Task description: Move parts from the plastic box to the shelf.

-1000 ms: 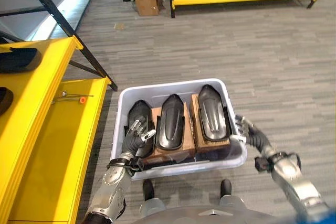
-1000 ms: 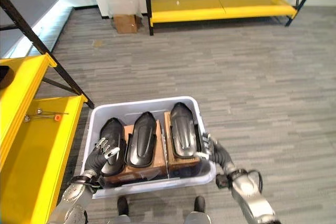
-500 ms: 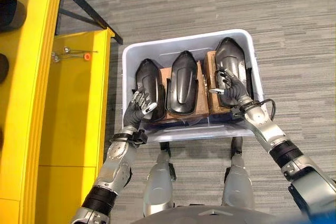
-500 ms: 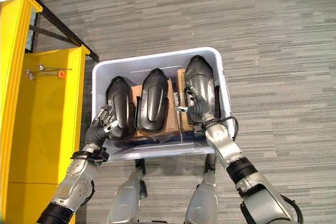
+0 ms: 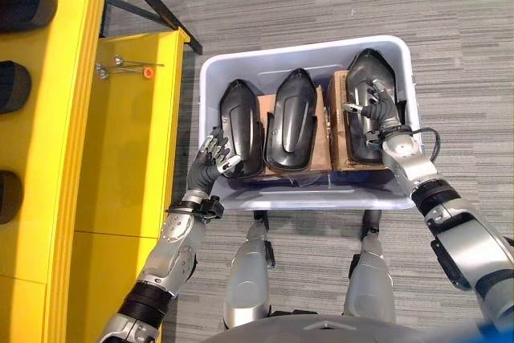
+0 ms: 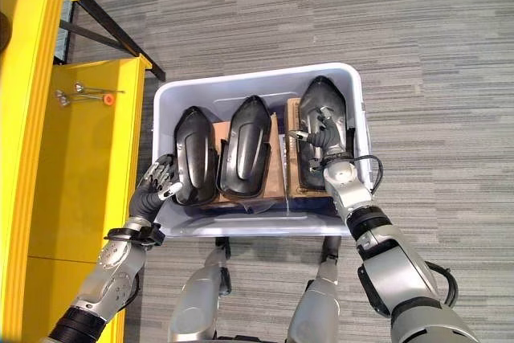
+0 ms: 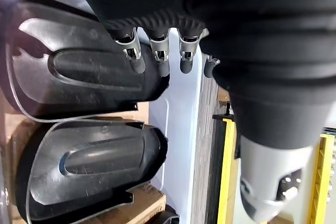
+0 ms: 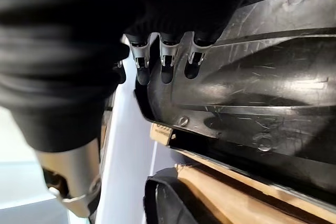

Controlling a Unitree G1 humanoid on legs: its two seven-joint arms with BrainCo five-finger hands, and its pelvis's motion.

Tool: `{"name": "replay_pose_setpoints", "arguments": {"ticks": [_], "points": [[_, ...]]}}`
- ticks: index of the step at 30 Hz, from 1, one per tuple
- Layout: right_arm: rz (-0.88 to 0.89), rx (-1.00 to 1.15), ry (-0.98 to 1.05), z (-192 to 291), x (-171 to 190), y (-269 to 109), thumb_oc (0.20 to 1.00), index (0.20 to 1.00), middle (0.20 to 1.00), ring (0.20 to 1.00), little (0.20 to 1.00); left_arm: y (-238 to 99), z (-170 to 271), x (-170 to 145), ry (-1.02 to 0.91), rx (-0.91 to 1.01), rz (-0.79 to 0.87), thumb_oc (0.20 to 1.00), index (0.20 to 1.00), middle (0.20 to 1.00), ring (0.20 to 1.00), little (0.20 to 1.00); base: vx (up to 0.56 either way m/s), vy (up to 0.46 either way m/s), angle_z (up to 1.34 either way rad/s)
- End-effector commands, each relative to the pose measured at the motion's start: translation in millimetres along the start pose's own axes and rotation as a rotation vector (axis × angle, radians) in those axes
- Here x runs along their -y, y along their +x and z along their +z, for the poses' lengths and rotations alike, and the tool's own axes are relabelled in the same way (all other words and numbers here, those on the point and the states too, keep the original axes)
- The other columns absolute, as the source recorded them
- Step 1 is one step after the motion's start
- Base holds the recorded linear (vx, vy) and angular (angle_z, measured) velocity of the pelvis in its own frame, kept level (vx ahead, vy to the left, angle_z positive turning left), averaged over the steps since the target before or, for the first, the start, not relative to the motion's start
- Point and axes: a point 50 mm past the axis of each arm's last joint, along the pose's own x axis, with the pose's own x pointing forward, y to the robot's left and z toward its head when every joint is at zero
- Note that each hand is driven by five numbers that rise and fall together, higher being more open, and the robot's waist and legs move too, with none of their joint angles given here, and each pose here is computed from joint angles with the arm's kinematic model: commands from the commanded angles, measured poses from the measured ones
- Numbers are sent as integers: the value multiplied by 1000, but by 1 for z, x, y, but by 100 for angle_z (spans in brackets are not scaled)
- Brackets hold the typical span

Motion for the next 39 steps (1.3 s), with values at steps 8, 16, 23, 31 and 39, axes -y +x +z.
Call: {"name": "replay_pose_setpoints", "arguments": {"ticks": [8,16,23,31,39], "points": [[64,-78,116,-12,-32,1,1000,1000,1000,1000,1000,2,20,10,-5,93,-57,1000,1000,1000,1000,1000,7,-1,2],[112,-286,285,-61,-64,-26,1000,1000,1000,1000,1000,0,14,15,-27,71,-72,1000,1000,1000,1000,1000,27,10,3],[212,-302,311,-69,-89,-44,1000,1000,1000,1000,1000,1,12,14,-24,65,-61,1000,1000,1000,1000,1000,13,13,3],[393,-99,368,-39,-114,-72,1000,1000,1000,1000,1000,2,15,6,-33,90,19,1000,1000,1000,1000,1000,0,0,0],[318,285,439,26,-65,-87,1000,1000,1000,1000,1000,0,24,-3,-33,138,94,1000,1000,1000,1000,1000,-2,0,-6]]}}
